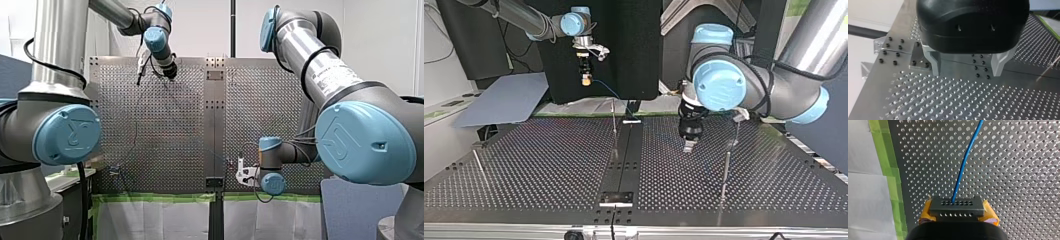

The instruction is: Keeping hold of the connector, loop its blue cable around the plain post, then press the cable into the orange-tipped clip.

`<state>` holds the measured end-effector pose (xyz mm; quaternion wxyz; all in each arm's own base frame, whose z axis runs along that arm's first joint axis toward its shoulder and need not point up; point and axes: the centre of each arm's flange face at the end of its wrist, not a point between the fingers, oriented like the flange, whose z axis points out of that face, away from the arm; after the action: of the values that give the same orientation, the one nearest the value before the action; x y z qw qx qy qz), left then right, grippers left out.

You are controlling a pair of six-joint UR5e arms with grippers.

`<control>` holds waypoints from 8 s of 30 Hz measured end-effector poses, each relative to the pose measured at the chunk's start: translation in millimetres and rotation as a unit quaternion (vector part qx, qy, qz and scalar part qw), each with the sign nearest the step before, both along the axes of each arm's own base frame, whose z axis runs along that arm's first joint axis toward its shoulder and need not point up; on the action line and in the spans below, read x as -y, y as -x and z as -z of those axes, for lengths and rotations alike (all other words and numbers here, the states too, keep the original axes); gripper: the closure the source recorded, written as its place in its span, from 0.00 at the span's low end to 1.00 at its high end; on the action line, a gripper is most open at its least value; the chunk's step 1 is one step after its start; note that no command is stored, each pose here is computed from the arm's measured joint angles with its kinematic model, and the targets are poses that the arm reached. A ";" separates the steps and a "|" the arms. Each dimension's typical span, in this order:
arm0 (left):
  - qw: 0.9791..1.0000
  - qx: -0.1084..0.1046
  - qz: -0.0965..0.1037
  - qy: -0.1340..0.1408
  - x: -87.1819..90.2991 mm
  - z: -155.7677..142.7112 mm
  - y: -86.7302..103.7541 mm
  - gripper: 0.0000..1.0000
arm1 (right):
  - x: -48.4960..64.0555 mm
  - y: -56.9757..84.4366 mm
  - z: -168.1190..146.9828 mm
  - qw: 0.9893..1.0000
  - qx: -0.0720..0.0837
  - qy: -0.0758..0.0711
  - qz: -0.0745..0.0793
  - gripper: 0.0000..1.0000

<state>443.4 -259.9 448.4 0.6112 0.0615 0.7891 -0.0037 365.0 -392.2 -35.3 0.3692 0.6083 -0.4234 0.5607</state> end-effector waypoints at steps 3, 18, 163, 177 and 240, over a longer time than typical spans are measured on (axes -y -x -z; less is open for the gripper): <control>1.000 0.005 0.004 -0.019 15.5 11.6 -4.8 0.00 | 0.2 -0.1 0.1 1.000 0.000 0.000 0.000 1.00; 0.994 0.042 -0.044 -0.092 21.1 41.4 -39.4 0.00 | 0.9 -0.7 -0.7 1.000 0.001 0.001 0.000 1.00; 0.981 -0.079 0.045 -0.174 187.6 454.2 -80.5 0.00 | -8.1 -16.7 -4.7 1.000 -0.008 0.002 -0.018 1.00; 0.987 -0.082 0.093 -0.103 204.0 472.2 -59.5 0.00 | -8.9 -15.8 -3.6 1.000 -0.013 -0.005 -0.017 1.00; 0.990 0.013 0.030 0.139 220.4 494.0 -54.3 1.00 | 52.8 -11.9 34.1 0.999 -0.032 -0.026 0.020 1.00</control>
<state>497.8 -480.3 -45.6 0.6235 -0.0006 0.7707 -0.1313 376.9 -445.0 -69.4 0.3776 0.6270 -0.4376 0.5223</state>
